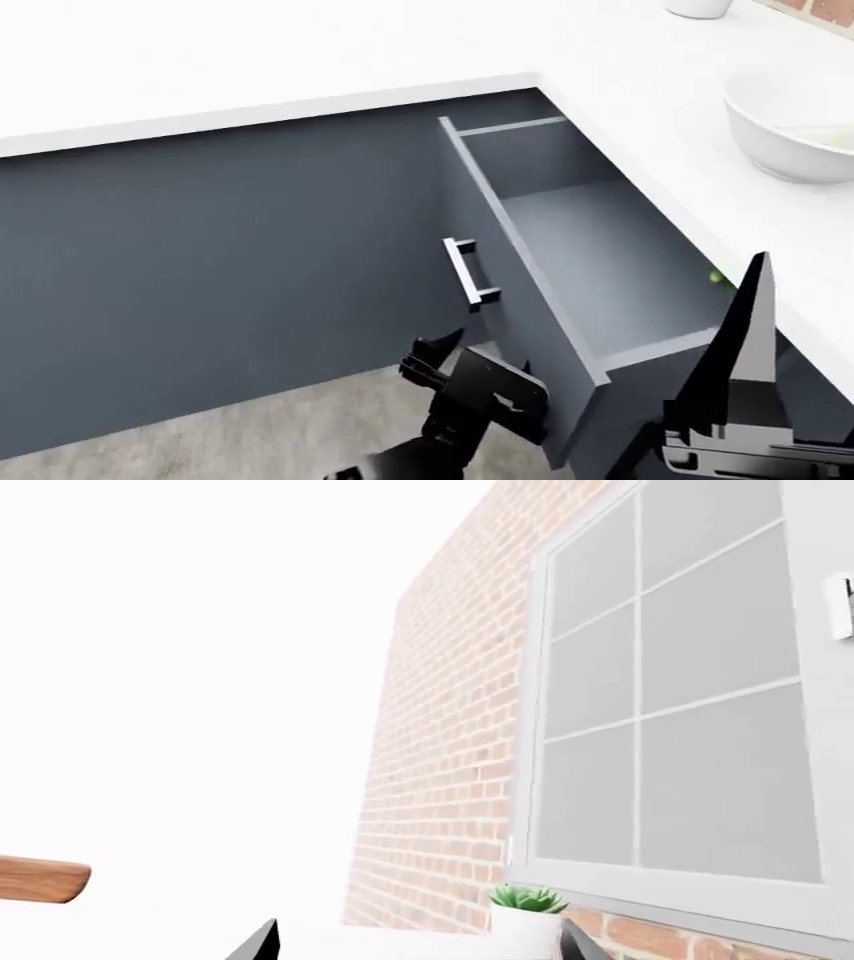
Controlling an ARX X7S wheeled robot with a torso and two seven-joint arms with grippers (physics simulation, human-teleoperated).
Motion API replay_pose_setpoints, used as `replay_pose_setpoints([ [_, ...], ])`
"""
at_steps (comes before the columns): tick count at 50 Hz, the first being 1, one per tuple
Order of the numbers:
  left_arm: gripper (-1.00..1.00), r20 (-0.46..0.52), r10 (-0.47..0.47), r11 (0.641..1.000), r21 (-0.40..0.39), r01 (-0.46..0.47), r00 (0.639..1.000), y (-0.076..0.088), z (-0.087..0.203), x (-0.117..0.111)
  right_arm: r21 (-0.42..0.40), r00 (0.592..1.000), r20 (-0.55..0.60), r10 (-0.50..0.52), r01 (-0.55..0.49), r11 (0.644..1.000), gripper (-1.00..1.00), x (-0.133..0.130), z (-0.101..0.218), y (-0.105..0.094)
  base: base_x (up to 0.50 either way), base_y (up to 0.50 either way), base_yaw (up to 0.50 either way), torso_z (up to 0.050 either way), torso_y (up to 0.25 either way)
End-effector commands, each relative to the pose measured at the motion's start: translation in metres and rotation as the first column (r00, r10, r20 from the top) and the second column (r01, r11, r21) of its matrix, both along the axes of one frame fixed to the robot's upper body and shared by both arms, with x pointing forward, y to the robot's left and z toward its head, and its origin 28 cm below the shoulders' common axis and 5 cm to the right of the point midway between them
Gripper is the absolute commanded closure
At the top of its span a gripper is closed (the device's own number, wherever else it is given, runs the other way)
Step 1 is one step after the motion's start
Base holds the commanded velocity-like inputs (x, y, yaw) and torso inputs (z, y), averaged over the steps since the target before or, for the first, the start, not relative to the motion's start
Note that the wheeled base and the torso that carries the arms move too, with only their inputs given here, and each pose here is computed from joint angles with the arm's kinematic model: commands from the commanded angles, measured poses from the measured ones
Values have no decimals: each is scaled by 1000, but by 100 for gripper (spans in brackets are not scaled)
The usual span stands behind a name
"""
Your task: Place the bar in the bowl and close the drawer.
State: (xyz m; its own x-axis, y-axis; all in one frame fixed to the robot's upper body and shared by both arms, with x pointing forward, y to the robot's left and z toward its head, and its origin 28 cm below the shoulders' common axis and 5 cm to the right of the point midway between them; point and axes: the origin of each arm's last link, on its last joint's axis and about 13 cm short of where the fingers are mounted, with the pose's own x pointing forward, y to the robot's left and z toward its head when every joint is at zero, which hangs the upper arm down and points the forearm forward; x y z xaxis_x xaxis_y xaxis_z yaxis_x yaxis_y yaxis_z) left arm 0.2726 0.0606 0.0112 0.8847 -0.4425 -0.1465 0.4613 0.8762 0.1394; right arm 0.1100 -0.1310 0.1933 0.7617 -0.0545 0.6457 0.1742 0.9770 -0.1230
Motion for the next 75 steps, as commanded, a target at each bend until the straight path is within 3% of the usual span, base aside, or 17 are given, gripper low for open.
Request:
replay_pose_setpoints([
  [1, -100, 52, -172, 985, 39, 170, 984, -19, 10, -11, 0, 1000, 0, -26, 26, 1000, -100, -5, -1, -5, 0, 0, 0, 0, 0],
  [41, -100, 76, -267, 964, 16, 267, 961, -32, 41, -7, -13, 998, -3, -66, 66, 998, -100, -7, 2, -12, 0, 0, 0, 0, 0],
  [63, -100, 132, -181, 983, 13, 181, 975, -21, 45, 17, -21, 1000, -1, -13, 13, 1000, -100, 0, 1, -3, 0, 0, 0, 0, 1],
  [75, -100, 139, -107, 994, 8, 107, 984, -7, 33, 27, -28, 1000, 7, 11, -11, 1000, -100, 4, 4, 1, 0, 0, 0, 0, 0],
])
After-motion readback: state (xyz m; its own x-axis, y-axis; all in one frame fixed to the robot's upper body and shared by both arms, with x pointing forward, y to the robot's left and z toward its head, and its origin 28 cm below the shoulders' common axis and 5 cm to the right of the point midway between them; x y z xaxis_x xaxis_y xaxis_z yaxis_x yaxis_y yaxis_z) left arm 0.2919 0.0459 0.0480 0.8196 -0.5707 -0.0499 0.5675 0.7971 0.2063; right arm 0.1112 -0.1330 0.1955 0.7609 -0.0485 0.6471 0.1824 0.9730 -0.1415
